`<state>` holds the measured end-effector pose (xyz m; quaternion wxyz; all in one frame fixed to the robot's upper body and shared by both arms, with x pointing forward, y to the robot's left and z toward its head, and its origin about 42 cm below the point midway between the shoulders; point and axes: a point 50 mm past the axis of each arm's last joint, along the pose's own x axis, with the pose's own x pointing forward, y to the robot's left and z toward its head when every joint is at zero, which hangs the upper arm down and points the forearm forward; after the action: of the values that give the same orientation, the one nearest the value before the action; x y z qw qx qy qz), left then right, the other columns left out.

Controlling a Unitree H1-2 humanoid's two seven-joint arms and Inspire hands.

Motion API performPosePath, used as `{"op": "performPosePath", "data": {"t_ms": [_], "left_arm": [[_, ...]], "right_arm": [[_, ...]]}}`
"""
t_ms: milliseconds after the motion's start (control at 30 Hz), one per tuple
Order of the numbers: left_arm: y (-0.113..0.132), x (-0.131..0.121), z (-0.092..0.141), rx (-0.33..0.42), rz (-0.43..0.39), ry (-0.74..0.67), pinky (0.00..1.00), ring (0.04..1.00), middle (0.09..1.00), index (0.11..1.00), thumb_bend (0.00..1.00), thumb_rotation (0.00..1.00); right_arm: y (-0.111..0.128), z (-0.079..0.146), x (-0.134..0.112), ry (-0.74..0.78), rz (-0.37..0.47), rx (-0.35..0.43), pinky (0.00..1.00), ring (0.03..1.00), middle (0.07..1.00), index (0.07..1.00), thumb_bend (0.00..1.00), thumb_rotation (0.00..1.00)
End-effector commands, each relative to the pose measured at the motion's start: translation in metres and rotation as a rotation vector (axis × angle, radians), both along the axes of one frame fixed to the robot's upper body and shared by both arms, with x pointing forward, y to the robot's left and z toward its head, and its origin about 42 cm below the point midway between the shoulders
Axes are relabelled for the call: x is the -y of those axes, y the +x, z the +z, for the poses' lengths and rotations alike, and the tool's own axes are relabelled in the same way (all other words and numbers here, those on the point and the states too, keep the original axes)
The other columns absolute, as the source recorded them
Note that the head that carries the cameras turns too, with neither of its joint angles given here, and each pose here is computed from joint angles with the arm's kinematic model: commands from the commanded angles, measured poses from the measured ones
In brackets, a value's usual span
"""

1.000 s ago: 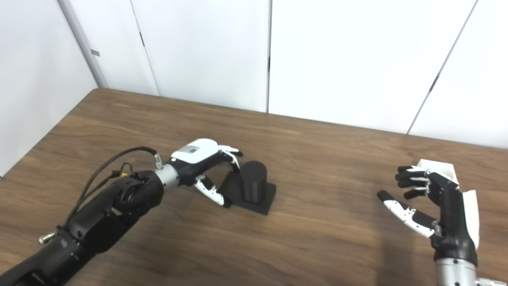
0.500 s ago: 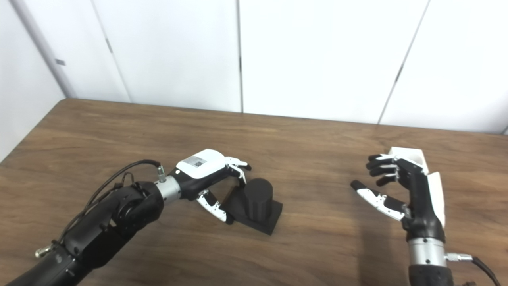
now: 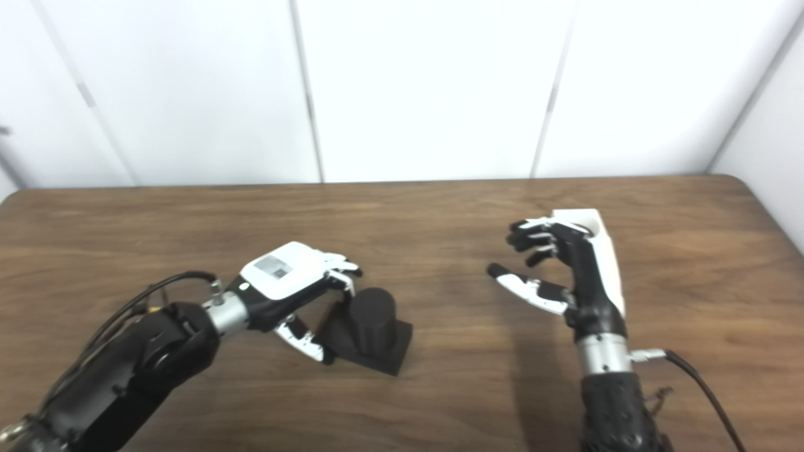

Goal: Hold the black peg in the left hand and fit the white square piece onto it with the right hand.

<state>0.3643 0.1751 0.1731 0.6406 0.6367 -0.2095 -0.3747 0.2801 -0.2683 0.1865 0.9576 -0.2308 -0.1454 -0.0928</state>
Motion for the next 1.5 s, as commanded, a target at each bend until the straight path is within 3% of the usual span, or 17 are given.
{"op": "performPosePath", "data": {"t_ms": [0, 133, 333, 367, 400, 467, 600, 767, 900, 1067, 1233, 1467], "left_arm": [[-0.016, -0.011, -0.038, -0.085, -0.045, 0.15, 0.83, 0.882, 0.875, 0.489, 0.52, 0.07], [-0.016, -0.02, -0.041, -0.075, -0.046, 0.148, 0.79, 0.864, 0.866, 0.489, 0.52, 0.07], [-0.018, -0.032, -0.04, -0.077, -0.048, 0.159, 0.79, 0.865, 0.863, 0.49, 0.52, 0.07], [-0.018, -0.033, -0.04, -0.077, -0.048, 0.161, 0.79, 0.859, 0.861, 0.49, 0.52, 0.07], [-0.019, -0.034, -0.041, -0.078, -0.047, 0.162, 0.79, 0.857, 0.861, 0.49, 0.52, 0.07], [-0.02, -0.036, -0.042, -0.079, -0.044, 0.16, 0.78, 0.85, 0.856, 0.49, 0.52, 0.07], [-0.021, -0.039, -0.046, -0.077, -0.042, 0.171, 0.77, 0.845, 0.844, 0.49, 0.52, 0.07], [-0.024, -0.039, -0.05, -0.079, -0.041, 0.156, 0.76, 0.835, 0.83, 0.49, 0.52, 0.07], [-0.025, -0.038, -0.05, -0.078, -0.038, 0.155, 0.75, 0.835, 0.821, 0.49, 0.52, 0.07], [-0.027, -0.039, -0.052, -0.083, -0.032, 0.148, 0.75, 0.833, 0.816, 0.49, 0.52, 0.07], [-0.028, -0.039, -0.052, -0.085, -0.029, 0.148, 0.76, 0.839, 0.817, 0.491, 0.52, 0.07], [-0.03, -0.039, -0.052, -0.077, -0.034, 0.138, 0.75, 0.834, 0.815, 0.49, 0.52, 0.07]], "right_arm": [[0.009, 0.029, 0.002, -0.033, 0.009, 0.1, 0.45, 0.581, 0.65, 0.495, 0.5, 0.12], [0.021, 0.051, 0.013, -0.145, 0.04, 0.088, 0.46, 0.595, 0.669, 0.495, 0.5, 0.12], [0.044, 0.092, 0.042, -0.414, 0.081, -0.001, 0.47, 0.59, 0.701, 0.496, 0.51, 0.13], [0.046, 0.099, 0.046, -0.463, 0.076, -0.024, 0.53, 0.651, 0.738, 0.656, 0.59, 0.14], [0.049, 0.105, 0.051, -0.513, 0.078, -0.045, 0.55, 0.672, 0.751, 0.71, 0.62, 0.14], [0.053, 0.119, 0.06, -0.608, 0.086, -0.091, 0.59, 0.735, 0.804, 0.782, 0.67, 0.12], [0.064, 0.145, 0.078, -0.907, 0.055, -0.188, 0.63, 0.803, 0.864, 0.832, 0.78, 0.18], [0.085, 0.156, 0.089, -1.159, 0.006, -0.305, 0.7, 0.871, 0.9, 0.849, 0.84, 0.19], [0.103, 0.16, 0.097, -1.244, -0.004, -0.39, 0.77, 0.906, 0.923, 0.865, 0.92, 0.19], [0.124, 0.16, 0.098, -1.334, -0.016, -0.521, 0.88, 0.971, 0.973, 0.918, 0.93, 0.2], [0.141, 0.157, 0.093, -1.374, -0.048, -0.58, 0.91, 0.997, 0.999, 0.938, 0.96, 0.2], [0.162, 0.149, 0.089, -1.384, -0.066, -0.6, 0.9, 0.991, 1.0, 0.961, 0.95, 0.2]]}}
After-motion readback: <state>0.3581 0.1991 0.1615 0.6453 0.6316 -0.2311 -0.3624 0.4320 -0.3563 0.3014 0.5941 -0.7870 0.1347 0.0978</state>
